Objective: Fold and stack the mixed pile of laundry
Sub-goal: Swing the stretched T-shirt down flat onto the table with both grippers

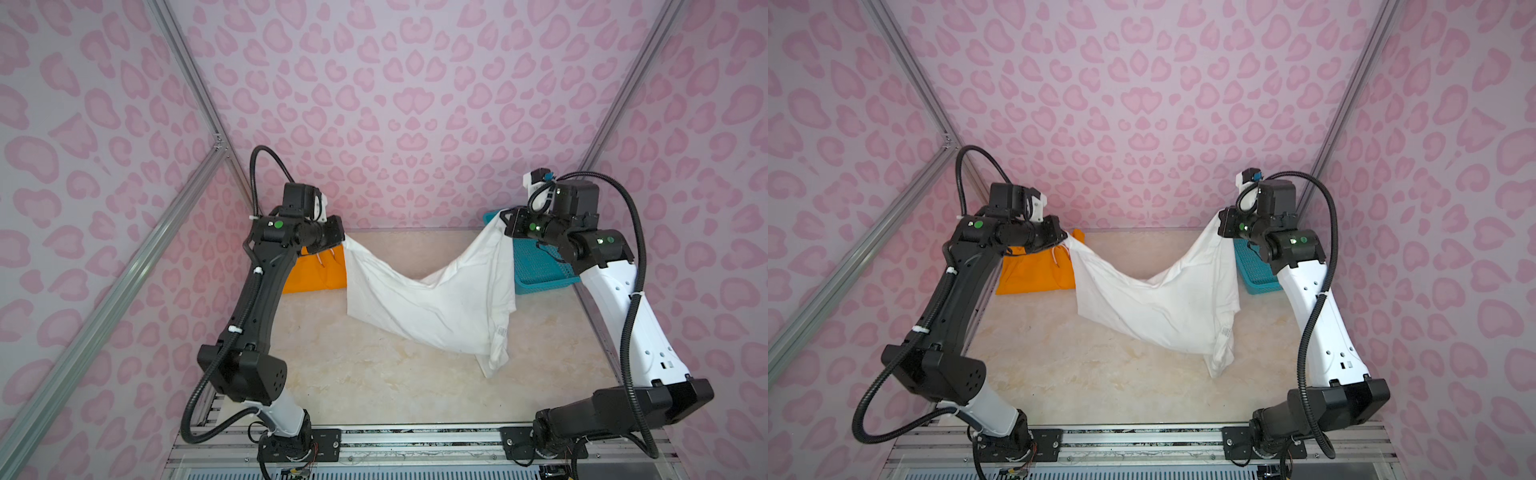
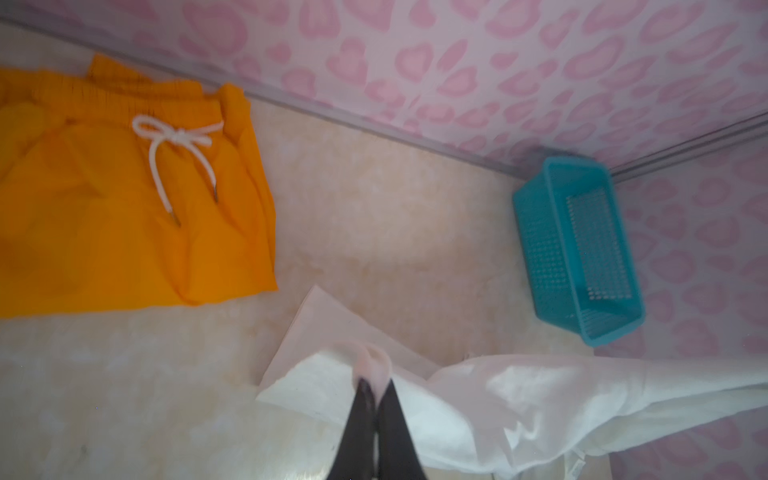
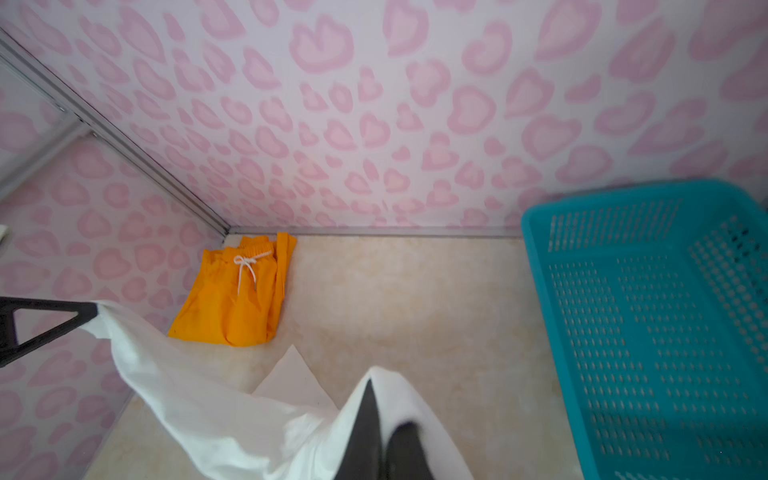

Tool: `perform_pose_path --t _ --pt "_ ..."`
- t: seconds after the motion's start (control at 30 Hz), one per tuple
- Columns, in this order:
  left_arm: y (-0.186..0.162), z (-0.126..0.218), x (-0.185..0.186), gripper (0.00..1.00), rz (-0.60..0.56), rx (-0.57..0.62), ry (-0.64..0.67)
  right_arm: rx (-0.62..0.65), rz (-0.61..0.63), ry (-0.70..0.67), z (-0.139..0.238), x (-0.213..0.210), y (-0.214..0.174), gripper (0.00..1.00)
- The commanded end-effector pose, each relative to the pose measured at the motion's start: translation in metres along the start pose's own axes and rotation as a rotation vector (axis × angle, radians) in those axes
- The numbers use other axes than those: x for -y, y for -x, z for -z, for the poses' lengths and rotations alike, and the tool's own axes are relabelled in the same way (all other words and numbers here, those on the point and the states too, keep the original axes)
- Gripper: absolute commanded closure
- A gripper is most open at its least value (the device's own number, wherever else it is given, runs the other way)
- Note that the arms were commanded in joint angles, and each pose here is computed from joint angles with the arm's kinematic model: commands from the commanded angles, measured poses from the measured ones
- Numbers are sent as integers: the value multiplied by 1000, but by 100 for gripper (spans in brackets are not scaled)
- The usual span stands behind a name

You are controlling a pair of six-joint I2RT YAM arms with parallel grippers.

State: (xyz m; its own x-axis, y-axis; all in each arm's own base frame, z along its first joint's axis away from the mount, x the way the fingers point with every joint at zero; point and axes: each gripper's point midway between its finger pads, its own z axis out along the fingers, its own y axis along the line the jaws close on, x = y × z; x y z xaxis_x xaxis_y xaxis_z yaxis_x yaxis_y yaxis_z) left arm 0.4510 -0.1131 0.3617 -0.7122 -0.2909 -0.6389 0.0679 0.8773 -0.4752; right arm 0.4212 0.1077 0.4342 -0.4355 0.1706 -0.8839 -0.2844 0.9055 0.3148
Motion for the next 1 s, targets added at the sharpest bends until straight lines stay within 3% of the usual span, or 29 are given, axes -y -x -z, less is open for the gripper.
perform_pose_path --t 0.0,0.07,0.17,0.27,0.37,0.5,0.73,0.97 --pt "59 30 33 97 -42 146 -98 177 40 133 25 -36 57 100" --pt "77 55 48 97 -70 221 -141 246 75 168 50 -49 72 100" --pt "73 87 54 97 -158 285 -148 295 155 198 79 -61 68 100" --pt "49 103 42 97 -232 343 -113 298 216 199 94 -61 45 100" --pt "13 105 11 97 -223 350 -44 231 231 195 93 -55 14 100" --pt "-51 87 -31 97 -158 187 49 82 173 164 84 -39 -40 100" --pt "-183 52 -76 97 24 -216 78 -160 -104 31 78 2 -154 100" --pt "-258 63 -100 97 103 -385 129 -466 -324 -119 78 39 -283 100"
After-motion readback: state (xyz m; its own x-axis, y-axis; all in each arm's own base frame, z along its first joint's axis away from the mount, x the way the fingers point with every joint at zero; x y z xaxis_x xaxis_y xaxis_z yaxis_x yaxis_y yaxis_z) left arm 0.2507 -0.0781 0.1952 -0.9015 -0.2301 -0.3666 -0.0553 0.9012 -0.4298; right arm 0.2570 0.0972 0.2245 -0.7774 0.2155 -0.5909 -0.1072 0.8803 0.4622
